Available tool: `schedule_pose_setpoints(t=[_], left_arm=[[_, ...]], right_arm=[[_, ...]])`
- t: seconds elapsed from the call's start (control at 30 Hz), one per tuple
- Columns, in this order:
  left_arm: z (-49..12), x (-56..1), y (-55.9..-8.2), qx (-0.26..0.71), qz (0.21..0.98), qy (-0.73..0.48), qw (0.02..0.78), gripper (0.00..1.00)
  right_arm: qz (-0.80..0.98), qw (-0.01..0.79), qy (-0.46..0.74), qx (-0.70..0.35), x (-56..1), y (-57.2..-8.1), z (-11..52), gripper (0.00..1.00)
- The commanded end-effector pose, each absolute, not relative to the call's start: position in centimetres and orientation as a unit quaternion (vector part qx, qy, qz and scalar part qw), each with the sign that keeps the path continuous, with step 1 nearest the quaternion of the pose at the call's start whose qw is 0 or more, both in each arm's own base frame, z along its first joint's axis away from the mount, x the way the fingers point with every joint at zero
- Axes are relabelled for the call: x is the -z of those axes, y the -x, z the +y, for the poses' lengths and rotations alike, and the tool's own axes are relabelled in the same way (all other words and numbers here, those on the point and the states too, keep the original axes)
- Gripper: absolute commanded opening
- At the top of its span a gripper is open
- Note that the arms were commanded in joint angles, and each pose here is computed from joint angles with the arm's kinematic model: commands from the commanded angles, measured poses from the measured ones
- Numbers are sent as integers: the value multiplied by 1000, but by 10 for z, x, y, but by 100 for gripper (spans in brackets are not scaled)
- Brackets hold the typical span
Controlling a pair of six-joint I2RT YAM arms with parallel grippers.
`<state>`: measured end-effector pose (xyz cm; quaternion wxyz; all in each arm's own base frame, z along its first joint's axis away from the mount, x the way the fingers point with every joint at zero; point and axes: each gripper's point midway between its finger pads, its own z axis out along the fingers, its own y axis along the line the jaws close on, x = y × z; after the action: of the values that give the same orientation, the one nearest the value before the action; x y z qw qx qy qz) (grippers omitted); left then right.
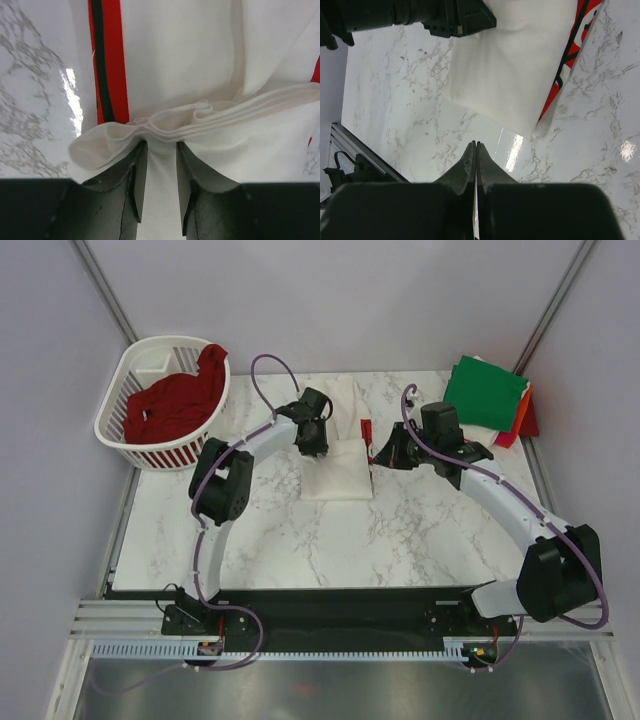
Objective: Fold and stack the t-shirts
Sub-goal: Fold the tshirt
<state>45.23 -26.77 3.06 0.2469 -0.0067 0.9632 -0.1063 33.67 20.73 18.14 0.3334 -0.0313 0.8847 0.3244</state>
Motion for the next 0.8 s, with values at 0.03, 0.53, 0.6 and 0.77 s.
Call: schedule_pose_setpoints(t=[0.03,0.53,0.6,0.77], left_arm=[[-253,-36,-483,104,957,0,271,36],[-268,-208,-416,268,904,-44,331,58],[-262,-213,-406,266,903,-42,335,58],[-238,-201,-371,246,912,-26,326,57]], right_arm=[[888,330,47,-317,-183,-318,200,0],[890,242,25,-386,-110,-305,235,84],[893,231,15,-386,-95,-308,239,83],[897,217,-10,-386,-66,-320,246,74]])
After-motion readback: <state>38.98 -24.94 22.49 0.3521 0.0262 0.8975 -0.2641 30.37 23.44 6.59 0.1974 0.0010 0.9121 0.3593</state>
